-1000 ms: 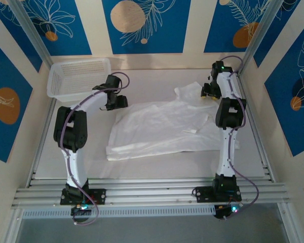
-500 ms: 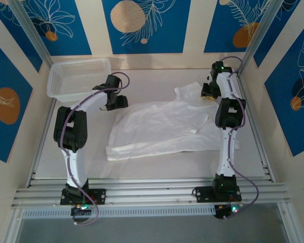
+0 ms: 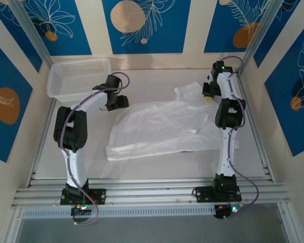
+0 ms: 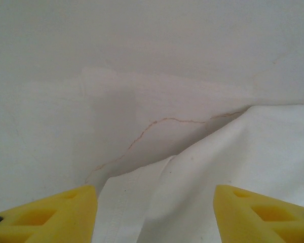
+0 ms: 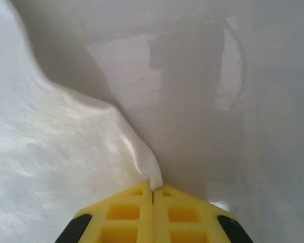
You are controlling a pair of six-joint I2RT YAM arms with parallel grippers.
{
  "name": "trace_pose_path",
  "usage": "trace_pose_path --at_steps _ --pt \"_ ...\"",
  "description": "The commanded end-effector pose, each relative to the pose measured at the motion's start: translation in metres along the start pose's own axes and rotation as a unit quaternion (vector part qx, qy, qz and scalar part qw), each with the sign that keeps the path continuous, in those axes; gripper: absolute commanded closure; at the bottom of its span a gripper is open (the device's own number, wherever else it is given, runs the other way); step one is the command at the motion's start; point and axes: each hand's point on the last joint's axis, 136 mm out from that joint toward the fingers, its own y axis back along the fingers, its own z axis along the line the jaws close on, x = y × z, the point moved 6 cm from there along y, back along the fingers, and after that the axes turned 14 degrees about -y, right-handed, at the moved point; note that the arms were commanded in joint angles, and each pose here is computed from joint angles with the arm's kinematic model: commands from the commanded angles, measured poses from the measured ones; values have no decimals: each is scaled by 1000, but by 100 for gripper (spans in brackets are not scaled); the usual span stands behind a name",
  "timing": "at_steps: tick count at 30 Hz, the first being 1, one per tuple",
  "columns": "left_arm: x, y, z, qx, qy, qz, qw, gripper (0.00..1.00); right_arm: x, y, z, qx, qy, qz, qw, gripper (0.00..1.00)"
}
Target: Fold the inside-out t-shirt
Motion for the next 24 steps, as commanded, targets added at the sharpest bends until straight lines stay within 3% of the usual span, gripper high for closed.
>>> trace_pose_path --at_steps 1,5,9,18,24 --pt "0 0 3 -2 2 16 1000 39 -2 31 7 -43 -15 -8 999 100" --pt "-5 -9 4 -14 0 44 999 49 -6 79 19 -75 -22 -47 996 100" --pt "-11 -16 1 -30 -8 46 998 61 3 100 20 -88 -32 -65 994 100" --pt "-5 -46 -8 -48 -61 85 993 57 38 97 2 -93 -48 -68 992 100" --pt "6 -56 -12 -25 -74 114 990 66 40 87 -9 -92 -58 -53 993 100"
